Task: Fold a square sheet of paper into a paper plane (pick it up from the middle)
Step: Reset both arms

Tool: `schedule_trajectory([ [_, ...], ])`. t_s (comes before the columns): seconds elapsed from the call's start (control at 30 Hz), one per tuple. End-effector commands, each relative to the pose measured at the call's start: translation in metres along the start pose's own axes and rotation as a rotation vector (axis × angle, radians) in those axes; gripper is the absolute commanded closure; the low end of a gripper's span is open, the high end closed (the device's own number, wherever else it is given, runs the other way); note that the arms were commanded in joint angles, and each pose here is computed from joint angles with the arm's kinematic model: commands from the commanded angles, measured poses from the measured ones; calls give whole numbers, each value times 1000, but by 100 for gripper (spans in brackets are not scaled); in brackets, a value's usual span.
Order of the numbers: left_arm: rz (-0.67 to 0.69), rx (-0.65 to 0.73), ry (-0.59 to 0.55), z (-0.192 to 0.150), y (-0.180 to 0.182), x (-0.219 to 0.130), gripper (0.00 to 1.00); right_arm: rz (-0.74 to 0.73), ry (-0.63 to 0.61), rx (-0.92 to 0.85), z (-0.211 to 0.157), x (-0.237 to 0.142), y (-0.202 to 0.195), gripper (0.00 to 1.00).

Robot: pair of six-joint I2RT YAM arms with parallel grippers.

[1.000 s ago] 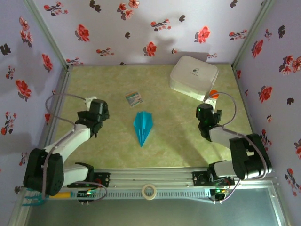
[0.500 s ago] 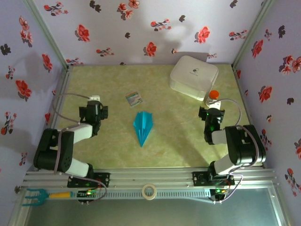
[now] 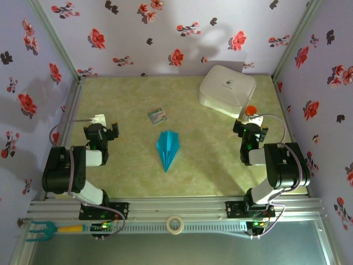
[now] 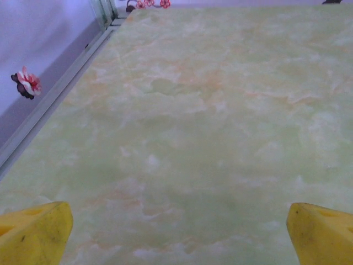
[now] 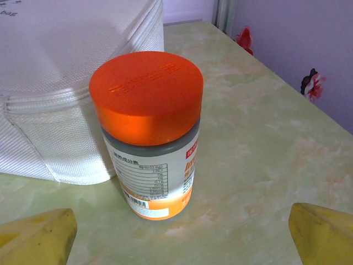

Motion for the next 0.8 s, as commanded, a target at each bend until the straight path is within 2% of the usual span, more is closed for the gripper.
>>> schedule_trajectory([
  [0.0,-28,-45,-61,9,-2,1,0,-40,-24,35,6,0,-4,1],
  [0.77,-13,-46,-69,9,-1,-1,0,-40,-24,33,6,0,-4,1],
])
Point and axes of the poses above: each hand's point on the last joint's axis, 136 mm out from that joint toward the fingers, its own x axis out along the fingers, its own y axis along the line the jaws close on, z = x × y, the point moved 9 cm from there along -x, back along the fingers, and after that the axes turned 7 degrees about -x, right-handed, at the moved point
